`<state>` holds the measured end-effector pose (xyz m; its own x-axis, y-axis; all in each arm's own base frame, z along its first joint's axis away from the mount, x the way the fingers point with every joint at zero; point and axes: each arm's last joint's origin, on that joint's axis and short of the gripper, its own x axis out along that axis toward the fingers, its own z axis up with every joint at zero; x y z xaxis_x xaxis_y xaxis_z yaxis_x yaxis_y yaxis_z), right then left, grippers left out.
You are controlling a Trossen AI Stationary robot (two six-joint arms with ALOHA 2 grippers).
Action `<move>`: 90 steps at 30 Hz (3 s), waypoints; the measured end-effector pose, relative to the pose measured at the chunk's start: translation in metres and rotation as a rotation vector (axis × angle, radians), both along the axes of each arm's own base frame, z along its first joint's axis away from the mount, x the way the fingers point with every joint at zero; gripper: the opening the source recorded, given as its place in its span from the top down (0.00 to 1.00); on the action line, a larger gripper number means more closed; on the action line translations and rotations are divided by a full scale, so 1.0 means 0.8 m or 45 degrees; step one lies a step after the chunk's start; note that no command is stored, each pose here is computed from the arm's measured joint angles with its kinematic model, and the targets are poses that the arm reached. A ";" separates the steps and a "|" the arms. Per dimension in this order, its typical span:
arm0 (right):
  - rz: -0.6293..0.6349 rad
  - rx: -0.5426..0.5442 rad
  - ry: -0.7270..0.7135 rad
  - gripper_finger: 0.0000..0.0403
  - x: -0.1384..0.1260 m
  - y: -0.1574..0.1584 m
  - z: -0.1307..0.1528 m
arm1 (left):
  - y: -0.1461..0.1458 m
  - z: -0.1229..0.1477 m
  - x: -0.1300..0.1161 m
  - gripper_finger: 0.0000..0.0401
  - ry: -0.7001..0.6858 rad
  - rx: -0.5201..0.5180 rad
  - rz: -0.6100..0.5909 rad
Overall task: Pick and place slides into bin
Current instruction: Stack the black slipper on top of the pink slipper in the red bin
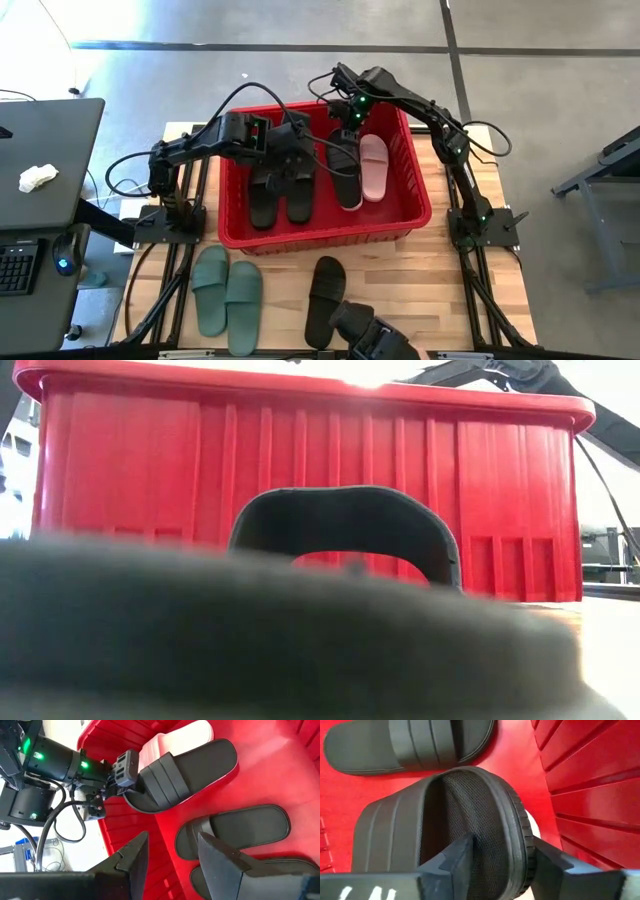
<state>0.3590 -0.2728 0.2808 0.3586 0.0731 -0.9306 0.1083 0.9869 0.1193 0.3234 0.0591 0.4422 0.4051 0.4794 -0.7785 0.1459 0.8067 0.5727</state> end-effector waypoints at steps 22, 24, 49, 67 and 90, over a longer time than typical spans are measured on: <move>-0.093 -0.169 0.104 0.33 0.000 -0.007 -0.003 | 0.000 0.000 0.000 0.62 -0.001 -0.005 0.002; -0.107 -0.165 0.103 0.34 0.000 -0.008 -0.003 | 0.000 0.000 0.000 0.62 -0.002 -0.006 0.002; -0.181 -0.161 -0.195 0.36 -0.037 0.027 0.113 | -0.001 -0.002 0.000 0.62 0.014 -0.039 -0.033; -0.188 0.158 -0.272 0.36 -0.088 0.125 0.191 | -0.013 -0.005 0.000 0.62 0.016 -0.285 -0.223; 0.274 0.321 -0.555 0.36 -0.220 0.387 0.178 | -0.194 -0.006 0.027 0.62 -0.357 -0.390 -0.206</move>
<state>0.1826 0.0371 0.4233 0.6593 0.3889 -0.6435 -0.2052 0.9164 0.3437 0.3454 -0.0957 0.4376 0.6717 0.1564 -0.7241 0.1575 0.9249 0.3459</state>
